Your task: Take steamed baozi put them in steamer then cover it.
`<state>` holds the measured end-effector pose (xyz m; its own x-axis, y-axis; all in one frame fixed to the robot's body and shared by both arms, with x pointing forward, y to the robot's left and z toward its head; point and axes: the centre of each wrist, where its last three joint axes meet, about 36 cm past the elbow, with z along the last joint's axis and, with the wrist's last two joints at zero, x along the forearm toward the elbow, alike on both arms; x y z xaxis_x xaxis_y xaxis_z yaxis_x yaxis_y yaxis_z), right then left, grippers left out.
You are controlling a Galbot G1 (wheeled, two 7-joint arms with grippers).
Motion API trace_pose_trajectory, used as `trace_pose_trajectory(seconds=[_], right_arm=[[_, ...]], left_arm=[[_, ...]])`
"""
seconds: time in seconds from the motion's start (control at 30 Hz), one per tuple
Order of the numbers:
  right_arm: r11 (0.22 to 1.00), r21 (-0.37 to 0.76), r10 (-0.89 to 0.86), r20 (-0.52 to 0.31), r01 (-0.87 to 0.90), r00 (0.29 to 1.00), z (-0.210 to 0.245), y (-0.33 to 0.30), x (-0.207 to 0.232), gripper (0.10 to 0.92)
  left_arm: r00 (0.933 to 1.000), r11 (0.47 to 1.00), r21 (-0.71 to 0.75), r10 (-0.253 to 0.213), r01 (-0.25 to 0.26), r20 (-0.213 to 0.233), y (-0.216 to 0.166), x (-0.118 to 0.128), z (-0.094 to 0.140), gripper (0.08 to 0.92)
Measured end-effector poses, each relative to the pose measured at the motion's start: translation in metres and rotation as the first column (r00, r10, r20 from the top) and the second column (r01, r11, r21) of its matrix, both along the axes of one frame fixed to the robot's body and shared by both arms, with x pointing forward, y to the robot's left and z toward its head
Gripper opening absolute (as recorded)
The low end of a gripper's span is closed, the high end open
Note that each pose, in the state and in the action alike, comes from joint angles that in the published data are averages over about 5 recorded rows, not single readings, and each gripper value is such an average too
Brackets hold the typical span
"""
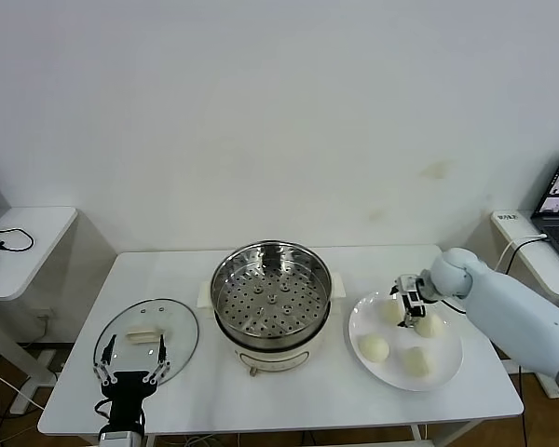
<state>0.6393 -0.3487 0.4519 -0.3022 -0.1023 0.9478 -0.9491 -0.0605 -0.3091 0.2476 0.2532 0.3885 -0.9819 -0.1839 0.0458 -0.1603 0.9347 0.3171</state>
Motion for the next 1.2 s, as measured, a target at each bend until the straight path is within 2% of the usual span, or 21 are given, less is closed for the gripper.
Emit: trace_pose_trajectory(seconds=[0.27, 0.5, 0.8, 1.2], right_arm=[[1.000, -0.024, -0.007, -0.020, 0.007, 1.000, -0.008, 0.000, 0.003, 0.794], [1.000, -0.025, -0.008, -0.023, 0.007, 1.000, -0.010, 0.003, 0.005, 0.695], [1.000, -0.021, -0.006, -0.028, 0.005, 1.000, -0.008, 0.000, 0.005, 0.625], [1.000, 0.011, 0.000, -0.016, 0.001, 1.000, 0.027, -0.010, 0.001, 0.621]], left_arm=[[1.0000, 1.000, 0.001, 0.000, 0.000, 0.003, 0.000, 0.001, 0.001, 0.823], [1.0000, 1.000, 0.000, -0.001, 0.001, 0.004, -0.001, 0.000, 0.002, 0.823], [1.0000, 1.000, -0.001, 0.000, 0.000, 0.008, -0.002, -0.002, 0.004, 0.823], [0.9999, 1.000, 0.003, -0.008, 0.008, 0.010, -0.002, 0.000, 0.006, 0.823]])
